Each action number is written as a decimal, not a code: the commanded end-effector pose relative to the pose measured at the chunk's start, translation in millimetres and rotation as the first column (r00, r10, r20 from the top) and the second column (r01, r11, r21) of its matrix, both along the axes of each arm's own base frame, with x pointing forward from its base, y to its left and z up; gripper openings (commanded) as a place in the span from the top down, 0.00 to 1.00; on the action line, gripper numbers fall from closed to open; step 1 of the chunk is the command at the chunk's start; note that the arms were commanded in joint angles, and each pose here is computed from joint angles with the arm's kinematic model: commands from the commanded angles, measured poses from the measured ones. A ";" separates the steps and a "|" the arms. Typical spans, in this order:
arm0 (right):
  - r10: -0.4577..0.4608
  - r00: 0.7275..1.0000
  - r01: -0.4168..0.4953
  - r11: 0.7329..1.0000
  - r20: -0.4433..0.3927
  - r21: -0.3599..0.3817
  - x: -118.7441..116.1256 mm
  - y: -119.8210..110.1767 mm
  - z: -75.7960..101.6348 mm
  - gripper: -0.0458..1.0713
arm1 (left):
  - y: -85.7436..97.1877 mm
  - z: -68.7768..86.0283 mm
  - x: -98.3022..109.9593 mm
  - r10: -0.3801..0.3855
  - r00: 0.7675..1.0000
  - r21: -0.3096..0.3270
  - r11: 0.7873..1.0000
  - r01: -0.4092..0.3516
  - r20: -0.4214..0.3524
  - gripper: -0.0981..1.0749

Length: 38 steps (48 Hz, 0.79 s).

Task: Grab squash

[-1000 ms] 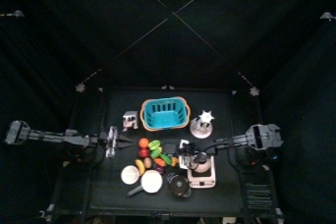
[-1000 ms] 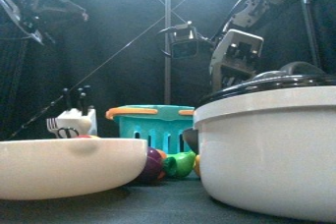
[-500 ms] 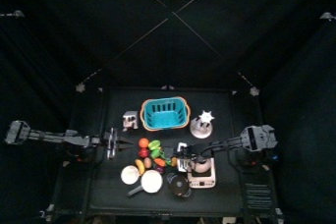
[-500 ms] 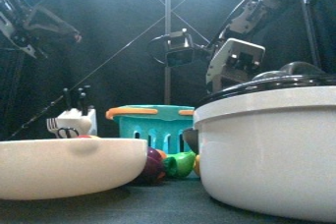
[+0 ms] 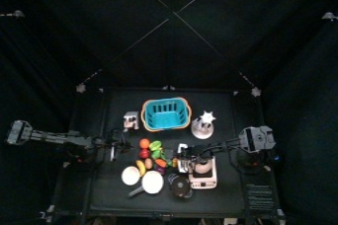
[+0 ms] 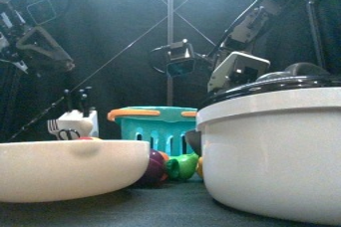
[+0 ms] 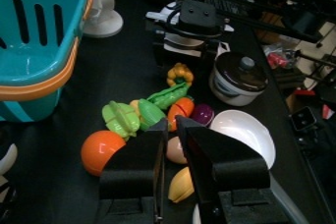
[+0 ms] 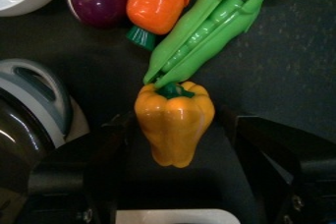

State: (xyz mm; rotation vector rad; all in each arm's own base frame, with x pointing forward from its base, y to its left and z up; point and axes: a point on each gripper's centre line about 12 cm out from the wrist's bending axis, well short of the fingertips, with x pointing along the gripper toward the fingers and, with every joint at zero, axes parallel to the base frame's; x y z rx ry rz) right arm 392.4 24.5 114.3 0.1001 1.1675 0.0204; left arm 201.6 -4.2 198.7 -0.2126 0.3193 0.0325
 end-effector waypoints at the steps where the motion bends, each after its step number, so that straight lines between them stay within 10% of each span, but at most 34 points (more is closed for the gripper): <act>1: 0.004 0.999 -0.004 1.000 0.043 -0.003 7.6 0.1 13.2 0.16 | 0.0 6.7 3.6 0.001 1.000 -0.002 1.000 -0.001 0.018 0.41; 16: 0.003 0.998 -0.003 1.000 0.058 -0.001 8.4 0.1 19.1 0.40 | 0.0 5.5 3.0 0.002 1.000 -0.003 1.000 -0.002 0.015 0.41; 38: 0.002 0.992 -0.002 1.000 0.127 0.004 7.2 0.2 46.2 0.41 | 0.0 5.7 3.1 0.002 1.000 -0.003 1.000 -0.002 0.017 0.41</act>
